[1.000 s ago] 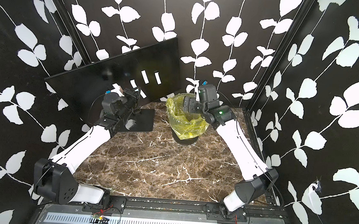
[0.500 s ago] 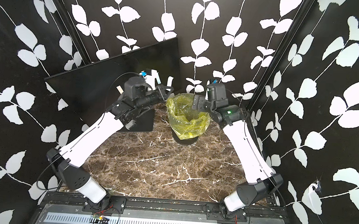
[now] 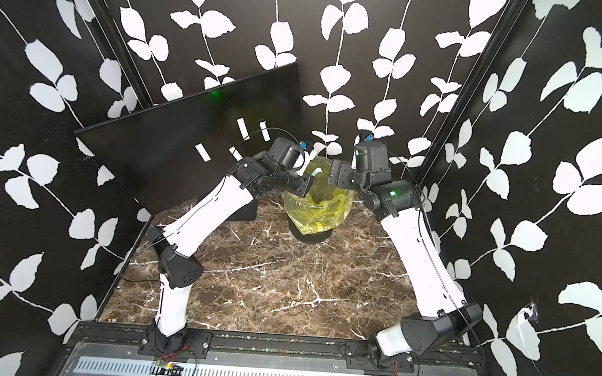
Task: Remove the sticky note from the monitor
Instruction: Place the sticky note in the trash bin.
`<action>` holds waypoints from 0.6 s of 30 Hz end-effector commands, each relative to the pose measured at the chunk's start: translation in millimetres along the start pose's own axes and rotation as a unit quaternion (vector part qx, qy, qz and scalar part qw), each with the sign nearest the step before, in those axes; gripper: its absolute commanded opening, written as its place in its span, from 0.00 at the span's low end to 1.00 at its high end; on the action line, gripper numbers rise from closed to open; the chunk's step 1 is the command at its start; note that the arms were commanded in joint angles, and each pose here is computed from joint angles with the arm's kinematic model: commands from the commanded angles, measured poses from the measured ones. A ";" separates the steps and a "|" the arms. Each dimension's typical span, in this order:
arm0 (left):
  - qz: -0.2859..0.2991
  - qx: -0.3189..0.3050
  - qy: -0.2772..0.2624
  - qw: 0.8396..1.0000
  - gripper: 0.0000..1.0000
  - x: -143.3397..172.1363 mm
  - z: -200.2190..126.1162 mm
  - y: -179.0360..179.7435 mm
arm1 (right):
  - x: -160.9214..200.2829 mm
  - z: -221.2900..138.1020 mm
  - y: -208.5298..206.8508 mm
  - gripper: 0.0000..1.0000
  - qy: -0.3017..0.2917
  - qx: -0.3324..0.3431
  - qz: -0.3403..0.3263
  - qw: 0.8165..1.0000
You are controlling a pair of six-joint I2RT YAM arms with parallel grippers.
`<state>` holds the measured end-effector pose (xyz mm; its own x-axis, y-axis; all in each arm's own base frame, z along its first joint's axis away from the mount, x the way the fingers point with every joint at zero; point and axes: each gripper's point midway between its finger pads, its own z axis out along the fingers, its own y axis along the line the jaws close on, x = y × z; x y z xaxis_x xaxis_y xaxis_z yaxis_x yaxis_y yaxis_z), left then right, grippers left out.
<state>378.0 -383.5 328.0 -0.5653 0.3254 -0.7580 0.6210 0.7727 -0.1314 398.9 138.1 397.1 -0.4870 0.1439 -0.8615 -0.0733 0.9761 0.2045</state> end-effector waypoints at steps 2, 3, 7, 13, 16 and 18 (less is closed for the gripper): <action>0.047 -0.038 0.017 0.998 0.07 4.2 -18.5 12.7 | -5.3 -2.7 -0.1 0.98 -0.015 -0.005 0.004 1.000; 0.051 -0.043 0.017 0.998 0.11 4.2 -20.2 14.3 | -3.9 -2.1 -0.4 0.98 -0.013 -0.005 0.003 1.000; 0.057 -0.049 0.006 0.997 0.27 -0.9 -29.2 15.8 | -1.8 -1.6 -1.1 0.98 -0.012 -0.005 0.002 1.000; 0.052 -0.044 -0.018 0.998 0.49 -12.3 -48.0 13.3 | 1.2 -2.2 1.4 0.98 -0.011 -0.016 -0.001 1.000; 0.047 -0.046 -0.039 0.997 0.58 -20.1 -70.9 15.8 | 2.7 -2.0 6.1 0.98 -0.012 -0.031 -0.001 0.999; 0.033 -0.047 -0.047 0.997 0.63 -20.4 -86.8 21.7 | 3.7 -2.4 10.2 0.98 -0.011 -0.043 0.003 0.999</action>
<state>375.9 -356.5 335.6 -0.5229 0.4103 -0.7472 0.6176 0.7865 -0.0003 396.9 144.0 375.3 -0.5241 0.1238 -0.8426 -0.0999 0.9736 0.2051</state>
